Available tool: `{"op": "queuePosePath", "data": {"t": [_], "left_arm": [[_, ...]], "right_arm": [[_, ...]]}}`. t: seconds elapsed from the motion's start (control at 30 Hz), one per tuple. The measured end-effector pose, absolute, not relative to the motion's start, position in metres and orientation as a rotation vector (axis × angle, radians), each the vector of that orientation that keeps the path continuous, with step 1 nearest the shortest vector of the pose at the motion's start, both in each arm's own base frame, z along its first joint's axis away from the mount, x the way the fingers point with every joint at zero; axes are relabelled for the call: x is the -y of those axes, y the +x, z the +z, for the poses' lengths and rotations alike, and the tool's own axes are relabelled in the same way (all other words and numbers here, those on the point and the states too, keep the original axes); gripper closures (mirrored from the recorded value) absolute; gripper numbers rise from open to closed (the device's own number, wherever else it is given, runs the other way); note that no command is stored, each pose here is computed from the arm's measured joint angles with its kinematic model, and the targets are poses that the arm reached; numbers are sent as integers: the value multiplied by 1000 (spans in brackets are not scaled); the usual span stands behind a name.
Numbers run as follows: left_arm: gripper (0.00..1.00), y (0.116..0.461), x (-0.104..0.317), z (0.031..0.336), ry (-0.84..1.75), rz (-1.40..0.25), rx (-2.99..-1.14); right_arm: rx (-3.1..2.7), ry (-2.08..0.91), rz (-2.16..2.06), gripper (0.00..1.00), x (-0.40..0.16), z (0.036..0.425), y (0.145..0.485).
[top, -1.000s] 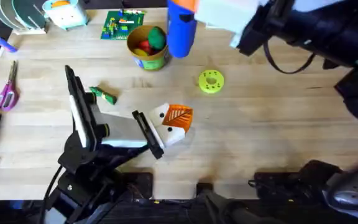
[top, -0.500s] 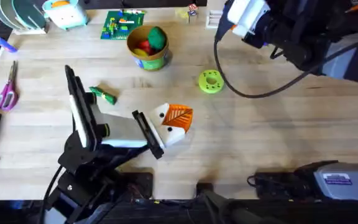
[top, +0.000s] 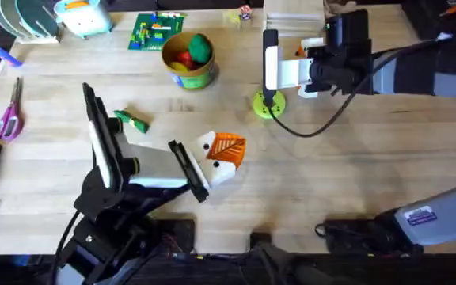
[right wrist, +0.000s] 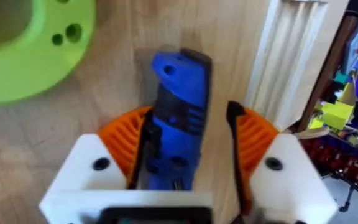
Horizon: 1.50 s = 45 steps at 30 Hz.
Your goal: Pick up the gripper from the table and insert it into the empty holder that is missing its gripper. Then pick up a screw, insert it into the mounting hole, and use the screwdriver to tighten it. Finally, clean up the table by picking up the vegetable and placing it into the bucket.
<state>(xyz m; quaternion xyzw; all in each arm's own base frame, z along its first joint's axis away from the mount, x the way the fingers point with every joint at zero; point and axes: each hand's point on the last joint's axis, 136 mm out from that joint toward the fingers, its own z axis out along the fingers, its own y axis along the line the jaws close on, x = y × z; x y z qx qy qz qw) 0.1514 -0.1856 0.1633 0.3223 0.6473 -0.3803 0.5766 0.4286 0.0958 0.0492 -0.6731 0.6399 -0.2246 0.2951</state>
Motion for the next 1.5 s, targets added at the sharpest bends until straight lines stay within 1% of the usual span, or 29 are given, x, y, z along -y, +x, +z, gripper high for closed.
{"op": "queuePosePath", "data": {"t": [0.07, 0.1, 0.17, 0.27, 0.3, 0.33, 0.37, 0.47, 0.5, 0.53, 0.67, 0.83, 0.9, 0.97, 1.07, 1.2, 1.27, 1.33, 1.4, 1.5], "left_arm": [[994, 151, 186, 163, 754, -890, -1515], [994, 151, 186, 163, 754, -890, -1515], [994, 151, 186, 163, 754, -890, -1515], [994, 151, 186, 163, 754, -890, -1515], [966, 151, 186, 163, 756, -888, -1514], [843, 151, 186, 163, 758, -885, -1512], [696, 151, 186, 163, 758, -885, -1512], [201, 152, 185, 163, 757, -883, -1512], [67, 152, 185, 163, 756, -883, -1513], [23, 152, 185, 163, 756, -883, -1513], [8, 152, 185, 164, 756, -881, -1511], [8, 157, 182, 172, 726, -849, -1485], [9, 162, 177, 172, 692, -816, -1529], [9, 167, 164, 177, 635, -750, -1608], [8, 171, 134, 200, 519, -599, -1729], [11, 171, 81, 252, 348, -343, -1845], [10, 167, 58, 270, 295, -221, -1918], [10, 162, 34, 284, 235, -87, -2018], [11, 156, 12, 289, 169, 47, -2138], [11, 159, -2, 303, 100, 180, -2242]], "right_arm": [[-1698, -1759, -611, 106, -97, 57, 435], [-1701, -1737, -611, 31, -97, 62, 437], [-1730, -1711, -592, 12, -98, 62, 435], [-1805, -1617, -553, 11, -97, 63, 434], [-1831, -1583, -534, 10, -97, 65, 433], [-1860, -1538, -513, 10, -97, 67, 431], [-1884, -1488, -495, 10, -97, 71, 430], [-1937, -1280, -436, 10, -97, 99, 430], [-1944, -1210, -416, 10, -97, 111, 430], [-1950, -1147, -396, 10, -97, 122, 429], [-1969, -910, -298, 10, -95, 164, 419], [-1978, -720, -200, 10, -93, 194, 408], [-1985, -665, -170, 10, -92, 201, 404], [-1993, -629, -147, 10, -92, 206, 400], [-1999, -605, -117, 10, -95, 210, 394], [-1993, -614, -81, 10, -108, 211, 389], [-1991, -627, -68, 10, -114, 211, 387], [-1988, -635, -55, 10, -120, 211, 386], [-1987, -638, -46, 10, -122, 211, 385], [-1986, -639, -44, 10, -123, 211, 385]]}}
